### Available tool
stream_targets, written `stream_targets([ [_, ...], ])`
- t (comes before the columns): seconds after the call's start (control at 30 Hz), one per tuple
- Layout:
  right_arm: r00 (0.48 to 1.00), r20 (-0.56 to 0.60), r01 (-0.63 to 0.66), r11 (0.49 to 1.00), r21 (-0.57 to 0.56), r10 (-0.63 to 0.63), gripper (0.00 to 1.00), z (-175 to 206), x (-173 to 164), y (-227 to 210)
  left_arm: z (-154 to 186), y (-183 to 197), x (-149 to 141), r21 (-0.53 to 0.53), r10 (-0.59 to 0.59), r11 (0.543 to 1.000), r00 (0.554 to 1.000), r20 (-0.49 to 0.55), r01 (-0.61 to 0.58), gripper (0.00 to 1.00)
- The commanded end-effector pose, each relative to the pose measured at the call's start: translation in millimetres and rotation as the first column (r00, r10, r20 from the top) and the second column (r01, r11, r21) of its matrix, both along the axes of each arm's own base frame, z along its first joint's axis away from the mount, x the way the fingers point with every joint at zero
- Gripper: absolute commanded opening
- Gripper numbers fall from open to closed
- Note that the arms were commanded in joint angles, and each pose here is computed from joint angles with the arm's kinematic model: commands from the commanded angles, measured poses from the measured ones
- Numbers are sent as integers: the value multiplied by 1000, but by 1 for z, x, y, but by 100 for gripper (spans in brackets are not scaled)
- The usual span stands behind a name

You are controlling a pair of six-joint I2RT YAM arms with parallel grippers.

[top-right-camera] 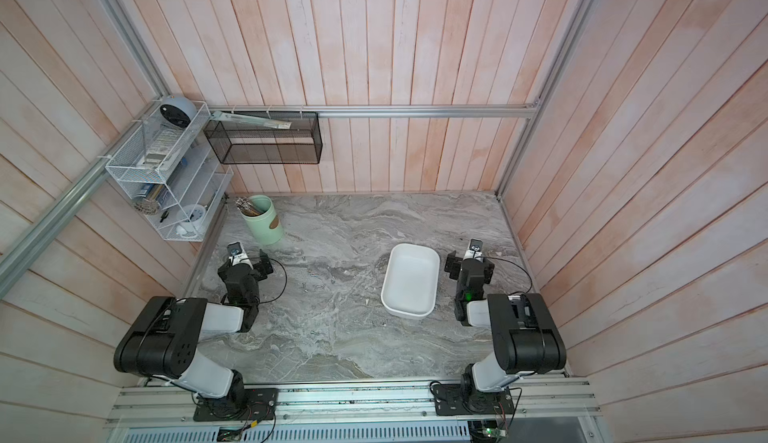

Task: Put the screws on the desktop into the storage box
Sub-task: Pick up the screw from the center of the board.

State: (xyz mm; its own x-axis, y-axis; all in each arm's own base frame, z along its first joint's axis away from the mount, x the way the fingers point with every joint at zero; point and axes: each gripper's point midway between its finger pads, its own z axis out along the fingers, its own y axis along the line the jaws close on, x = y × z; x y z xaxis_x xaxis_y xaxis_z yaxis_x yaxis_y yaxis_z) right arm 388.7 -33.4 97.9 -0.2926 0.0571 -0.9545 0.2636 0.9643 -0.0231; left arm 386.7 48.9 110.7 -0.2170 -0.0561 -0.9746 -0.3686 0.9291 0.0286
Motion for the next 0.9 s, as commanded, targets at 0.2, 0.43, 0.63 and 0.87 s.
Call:
stream_targets([
  [0.2, 1000, 4, 14, 1000, -2, -14, 98, -1, 0, -3, 5, 3, 0, -5, 21, 1000, 1000, 15, -21, 100],
  [0.43, 1000, 5, 15, 1000, -2, -15, 98, -1, 0, -3, 5, 2, 1, -5, 18, 1000, 1000, 15, -18, 100],
  [0.63, 1000, 5, 14, 1000, -2, -14, 98, -1, 0, -3, 6, 3, 1, -6, 20, 1000, 1000, 18, -19, 100],
  [0.87, 1000, 5, 14, 1000, -1, -14, 98, -1, 0, -3, 5, 3, 1, -6, 18, 1000, 1000, 17, -18, 100],
])
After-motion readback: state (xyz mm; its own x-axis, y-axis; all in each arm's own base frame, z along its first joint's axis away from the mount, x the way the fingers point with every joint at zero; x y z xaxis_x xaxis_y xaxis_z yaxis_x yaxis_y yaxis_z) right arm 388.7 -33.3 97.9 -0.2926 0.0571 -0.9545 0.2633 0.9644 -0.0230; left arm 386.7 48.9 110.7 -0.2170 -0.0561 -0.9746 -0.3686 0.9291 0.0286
